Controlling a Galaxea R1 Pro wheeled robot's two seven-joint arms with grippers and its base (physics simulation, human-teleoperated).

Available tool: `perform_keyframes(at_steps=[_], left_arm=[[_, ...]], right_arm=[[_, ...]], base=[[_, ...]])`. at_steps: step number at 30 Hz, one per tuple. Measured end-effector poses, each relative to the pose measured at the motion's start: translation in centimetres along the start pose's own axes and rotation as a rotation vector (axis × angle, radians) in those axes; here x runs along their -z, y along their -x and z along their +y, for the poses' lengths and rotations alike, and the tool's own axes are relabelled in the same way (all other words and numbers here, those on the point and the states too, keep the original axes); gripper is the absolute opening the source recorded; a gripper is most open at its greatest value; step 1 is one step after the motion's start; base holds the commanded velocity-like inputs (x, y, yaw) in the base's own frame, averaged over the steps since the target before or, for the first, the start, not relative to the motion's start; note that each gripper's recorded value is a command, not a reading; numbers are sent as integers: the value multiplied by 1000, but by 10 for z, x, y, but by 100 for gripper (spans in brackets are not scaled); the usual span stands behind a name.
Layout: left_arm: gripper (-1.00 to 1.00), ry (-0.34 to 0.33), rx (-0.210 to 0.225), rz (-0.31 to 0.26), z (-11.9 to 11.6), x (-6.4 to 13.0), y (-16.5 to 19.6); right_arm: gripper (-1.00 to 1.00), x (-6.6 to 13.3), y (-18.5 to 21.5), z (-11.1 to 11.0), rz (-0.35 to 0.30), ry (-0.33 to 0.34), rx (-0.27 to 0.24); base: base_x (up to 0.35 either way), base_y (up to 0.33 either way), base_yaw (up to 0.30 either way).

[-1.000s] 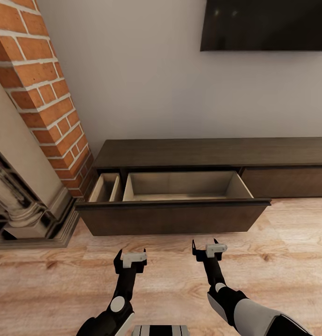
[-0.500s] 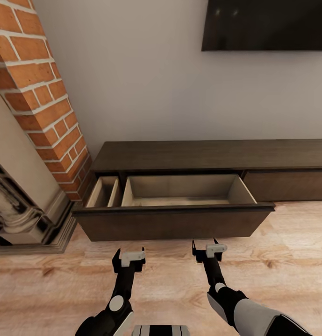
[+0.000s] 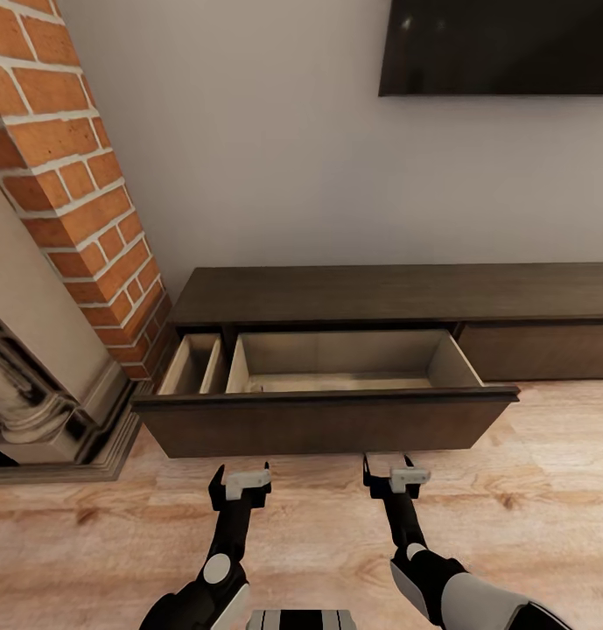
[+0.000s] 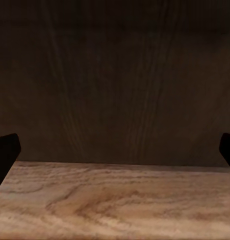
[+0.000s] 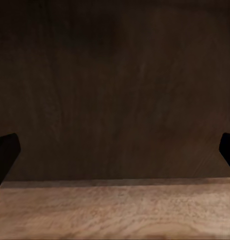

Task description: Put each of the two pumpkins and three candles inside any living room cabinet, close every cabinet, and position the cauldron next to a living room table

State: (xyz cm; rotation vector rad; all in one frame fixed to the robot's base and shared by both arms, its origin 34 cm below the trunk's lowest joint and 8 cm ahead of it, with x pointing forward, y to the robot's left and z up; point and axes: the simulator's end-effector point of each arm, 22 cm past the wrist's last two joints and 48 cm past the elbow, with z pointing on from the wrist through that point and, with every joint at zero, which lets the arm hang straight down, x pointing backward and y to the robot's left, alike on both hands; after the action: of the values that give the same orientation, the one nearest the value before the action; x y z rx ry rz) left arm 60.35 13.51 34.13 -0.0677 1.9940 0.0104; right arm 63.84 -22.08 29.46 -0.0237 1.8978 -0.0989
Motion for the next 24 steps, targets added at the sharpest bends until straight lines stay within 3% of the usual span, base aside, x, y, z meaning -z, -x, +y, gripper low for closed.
perform_keyframes(at_steps=[6,19,24], left_arm=[[100,-1,-2,1,0,0,-1],[100,-17,-11,6,-5,2,-4],[100,-26,-42,-12,-7,1,0]], right_arm=[[100,1,-1,1,3,-1,-3],[100,1,-2,1,7,-2,-4],[100,1,-2,1,7,-2,-4]], base=[[19,0,0],[149,0,0],[178,0,0]])
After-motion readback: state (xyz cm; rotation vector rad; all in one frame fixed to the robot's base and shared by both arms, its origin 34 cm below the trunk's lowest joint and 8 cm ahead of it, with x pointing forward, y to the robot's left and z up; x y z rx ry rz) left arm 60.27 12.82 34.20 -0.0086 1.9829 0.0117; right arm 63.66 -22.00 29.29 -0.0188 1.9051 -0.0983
